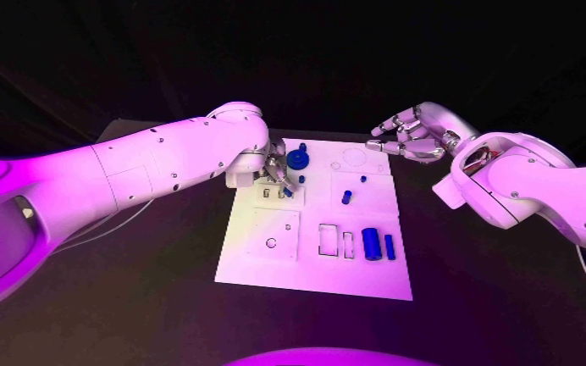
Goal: Assemble the parts on the task board
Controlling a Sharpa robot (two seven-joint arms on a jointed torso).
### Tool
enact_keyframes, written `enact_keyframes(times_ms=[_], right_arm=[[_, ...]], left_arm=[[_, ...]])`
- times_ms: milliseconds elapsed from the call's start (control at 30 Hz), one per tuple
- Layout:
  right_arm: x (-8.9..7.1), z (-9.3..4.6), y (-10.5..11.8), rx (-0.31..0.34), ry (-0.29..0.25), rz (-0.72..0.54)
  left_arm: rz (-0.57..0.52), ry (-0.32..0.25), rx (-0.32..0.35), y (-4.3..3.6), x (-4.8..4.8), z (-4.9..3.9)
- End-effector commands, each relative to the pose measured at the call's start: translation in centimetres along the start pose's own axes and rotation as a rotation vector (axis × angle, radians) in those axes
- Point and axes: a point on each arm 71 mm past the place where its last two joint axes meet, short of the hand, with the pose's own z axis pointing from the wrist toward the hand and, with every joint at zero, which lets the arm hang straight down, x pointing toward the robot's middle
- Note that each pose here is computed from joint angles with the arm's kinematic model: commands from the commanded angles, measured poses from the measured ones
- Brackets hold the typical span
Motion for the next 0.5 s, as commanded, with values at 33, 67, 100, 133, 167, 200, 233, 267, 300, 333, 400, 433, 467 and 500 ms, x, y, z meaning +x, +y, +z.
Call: enact_keyframes(times_ms=[33, 67, 100, 133, 167, 200, 233, 267, 300, 333, 400, 433, 467, 500], right_arm=[[0.1, 0.0, 0.0, -0.001, 0.014, -0.007], [0.1, 0.0, 0.0, -0.001, 0.014, -0.007], [0.1, 0.0, 0.0, -0.001, 0.014, -0.007], [0.1, 0.0, 0.0, 0.000, 0.014, -0.008], [0.1, 0.0, -0.1, 0.000, 0.013, -0.008], [0.1, 0.0, -0.1, 0.001, 0.013, -0.008], [0.1, 0.0, -0.1, 0.001, 0.012, -0.008], [0.1, 0.0, -0.1, 0.001, 0.012, -0.008], [0.1, 0.1, -0.1, 0.001, 0.012, -0.008], [0.1, 0.1, -0.1, 0.002, 0.012, -0.008], [0.1, 0.1, -0.2, 0.002, 0.012, -0.008], [0.1, 0.1, -0.2, 0.003, 0.012, -0.009], [0.1, 0.1, -0.2, 0.003, 0.013, -0.009], [0.1, 0.1, -0.2, 0.003, 0.013, -0.008]], left_arm=[[-0.029, 0.008, 0.017, 0.12, 0.16, -0.02], [-0.035, 0.006, 0.017, 0.22, 0.14, -0.06], [-0.043, 0.003, 0.017, 0.36, 0.10, -0.13], [-0.052, -0.001, 0.018, 0.50, 0.06, -0.20], [-0.067, -0.008, 0.020, 0.71, 0.00, -0.31], [-0.080, -0.013, 0.023, 0.87, -0.04, -0.40], [-0.088, -0.017, 0.024, 0.96, -0.06, -0.46], [-0.104, -0.024, 0.028, 1.14, -0.11, -0.57], [-0.115, -0.029, 0.031, 1.26, -0.14, -0.65], [-0.126, -0.036, 0.034, 1.39, -0.17, -0.75], [-0.148, -0.049, 0.038, 1.65, -0.22, -0.93], [-0.158, -0.055, 0.040, 1.76, -0.24, -1.01], [-0.167, -0.061, 0.041, 1.86, -0.24, -1.09], [-0.173, -0.065, 0.042, 1.94, -0.22, -1.15]])
